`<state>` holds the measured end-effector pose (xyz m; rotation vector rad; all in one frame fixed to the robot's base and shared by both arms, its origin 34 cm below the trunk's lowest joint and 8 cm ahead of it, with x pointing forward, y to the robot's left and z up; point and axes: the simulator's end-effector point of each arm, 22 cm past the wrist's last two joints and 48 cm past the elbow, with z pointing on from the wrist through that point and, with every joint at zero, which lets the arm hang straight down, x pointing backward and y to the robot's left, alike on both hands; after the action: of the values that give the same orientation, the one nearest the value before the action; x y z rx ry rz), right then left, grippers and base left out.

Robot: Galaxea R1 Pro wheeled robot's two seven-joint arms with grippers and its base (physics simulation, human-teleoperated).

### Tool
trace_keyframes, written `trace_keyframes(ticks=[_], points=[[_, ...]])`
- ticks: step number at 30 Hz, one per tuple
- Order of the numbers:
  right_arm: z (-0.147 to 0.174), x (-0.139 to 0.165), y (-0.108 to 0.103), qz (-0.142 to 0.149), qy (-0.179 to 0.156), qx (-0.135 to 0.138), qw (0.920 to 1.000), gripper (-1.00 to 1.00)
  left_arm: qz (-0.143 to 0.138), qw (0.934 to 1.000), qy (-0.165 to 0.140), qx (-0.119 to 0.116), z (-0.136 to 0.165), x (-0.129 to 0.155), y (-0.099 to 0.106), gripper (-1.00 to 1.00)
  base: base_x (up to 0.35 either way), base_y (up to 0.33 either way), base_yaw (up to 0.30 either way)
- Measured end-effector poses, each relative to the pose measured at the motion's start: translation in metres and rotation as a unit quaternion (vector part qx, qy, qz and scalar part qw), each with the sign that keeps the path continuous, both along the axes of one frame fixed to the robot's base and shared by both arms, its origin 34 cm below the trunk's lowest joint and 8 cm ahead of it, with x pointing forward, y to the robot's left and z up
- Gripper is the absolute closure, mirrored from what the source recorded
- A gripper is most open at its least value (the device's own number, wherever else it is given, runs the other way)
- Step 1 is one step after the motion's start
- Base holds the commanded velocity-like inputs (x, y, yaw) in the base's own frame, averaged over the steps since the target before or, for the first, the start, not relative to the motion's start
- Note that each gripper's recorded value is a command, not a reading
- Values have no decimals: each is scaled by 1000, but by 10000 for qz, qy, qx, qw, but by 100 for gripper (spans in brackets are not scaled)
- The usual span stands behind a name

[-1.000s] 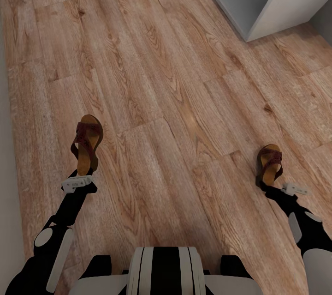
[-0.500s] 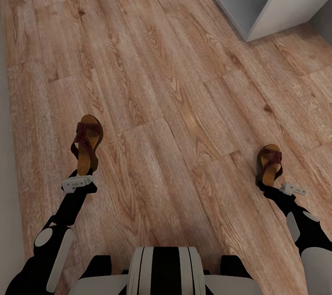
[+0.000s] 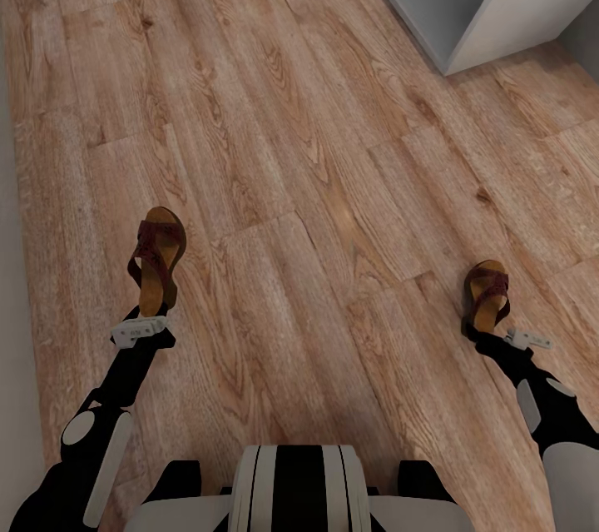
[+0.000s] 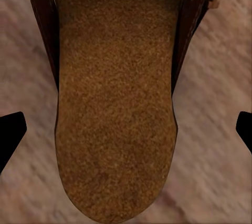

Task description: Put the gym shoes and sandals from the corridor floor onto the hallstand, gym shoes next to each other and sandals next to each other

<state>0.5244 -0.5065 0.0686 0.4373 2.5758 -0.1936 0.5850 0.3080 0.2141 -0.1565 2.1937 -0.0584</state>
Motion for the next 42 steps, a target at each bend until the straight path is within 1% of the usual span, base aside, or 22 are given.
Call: trace_keyframes(ticks=[28, 32, 42], points=[[0, 2, 1, 3, -12, 5, 10000, -100, 0, 10000, -4, -1, 0, 0, 0, 100, 0, 0, 0], [-4, -2, 3, -18, 36, 41, 10000, -100, 1, 10000, -3, -1, 0, 0, 0, 100, 0, 0, 0], [-11, 1, 9, -28, 11, 98, 9999, -100, 0, 10000, -2, 0, 0, 0, 0, 100, 0, 0, 0]])
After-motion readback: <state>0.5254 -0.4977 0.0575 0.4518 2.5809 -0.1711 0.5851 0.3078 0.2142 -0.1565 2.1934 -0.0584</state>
